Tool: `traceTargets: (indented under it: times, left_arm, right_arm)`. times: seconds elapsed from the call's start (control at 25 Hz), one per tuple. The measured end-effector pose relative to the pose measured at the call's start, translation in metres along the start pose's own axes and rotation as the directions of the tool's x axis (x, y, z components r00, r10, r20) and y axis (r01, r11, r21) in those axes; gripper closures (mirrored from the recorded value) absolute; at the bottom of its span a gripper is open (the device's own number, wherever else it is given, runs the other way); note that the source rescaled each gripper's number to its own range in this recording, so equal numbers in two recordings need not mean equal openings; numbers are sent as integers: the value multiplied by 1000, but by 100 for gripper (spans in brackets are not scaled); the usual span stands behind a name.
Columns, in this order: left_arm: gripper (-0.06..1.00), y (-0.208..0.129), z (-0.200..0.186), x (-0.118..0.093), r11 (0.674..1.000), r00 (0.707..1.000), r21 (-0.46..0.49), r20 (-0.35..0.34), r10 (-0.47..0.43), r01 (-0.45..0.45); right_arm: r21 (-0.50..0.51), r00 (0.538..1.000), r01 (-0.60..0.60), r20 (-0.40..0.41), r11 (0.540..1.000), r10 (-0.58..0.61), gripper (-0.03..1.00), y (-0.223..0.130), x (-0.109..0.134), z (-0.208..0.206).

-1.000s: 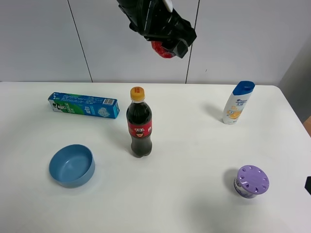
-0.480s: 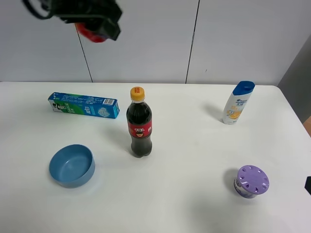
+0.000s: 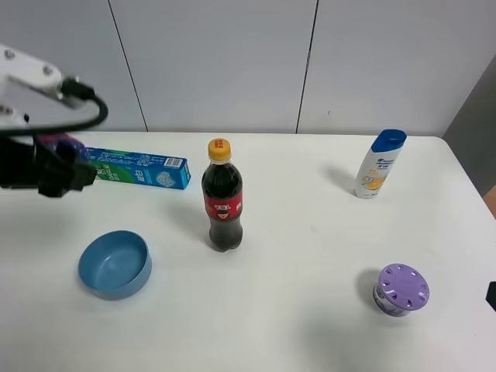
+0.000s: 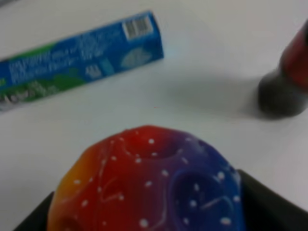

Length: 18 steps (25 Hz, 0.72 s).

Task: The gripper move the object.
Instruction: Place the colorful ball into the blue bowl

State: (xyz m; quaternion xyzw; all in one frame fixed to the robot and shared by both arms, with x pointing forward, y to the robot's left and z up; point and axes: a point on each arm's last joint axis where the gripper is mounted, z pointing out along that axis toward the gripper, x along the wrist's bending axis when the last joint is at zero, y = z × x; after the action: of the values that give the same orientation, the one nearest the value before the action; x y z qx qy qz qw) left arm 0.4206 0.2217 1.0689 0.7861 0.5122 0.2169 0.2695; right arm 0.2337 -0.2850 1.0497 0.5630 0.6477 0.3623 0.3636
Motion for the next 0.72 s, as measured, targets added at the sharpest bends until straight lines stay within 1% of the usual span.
traceTargets:
  times: [0.12, 0.16, 0.28, 0.4, 0.48, 0.6, 0.72]
  left_arm:
    - [88, -31, 24, -1, 1000, 1000, 5, 8, 30, -30]
    - [88, -41, 31, -2, 999, 999, 20, 13, 48, -49]
    - [88, -57, 49, -4, 993, 994, 54, 27, 105, -106]
    - [88, -62, 62, -6, 987, 991, 96, 38, 127, -130]
    - [88, -62, 70, -7, 987, 992, 110, 48, 114, -119]
    - [88, -63, 83, -10, 988, 996, 135, 67, 63, -71]
    - [88, -67, 96, -12, 983, 997, 181, 75, 29, -42]
  right_arm:
    - [0, 1000, 0, 0, 1000, 0, -3, 0, 0, 0]
    - [0, 1000, 0, 0, 1000, 0, -3, 0, 0, 0]
    - [0, 1000, 0, 0, 1000, 0, -3, 0, 0, 0]
    - [0, 1000, 0, 0, 1000, 0, -3, 0, 0, 0]
    - [0, 1000, 0, 0, 1000, 0, -3, 0, 0, 0]
    - [0, 1000, 0, 0, 1000, 0, -3, 0, 0, 0]
    - [0, 1000, 0, 0, 1000, 0, -3, 0, 0, 0]
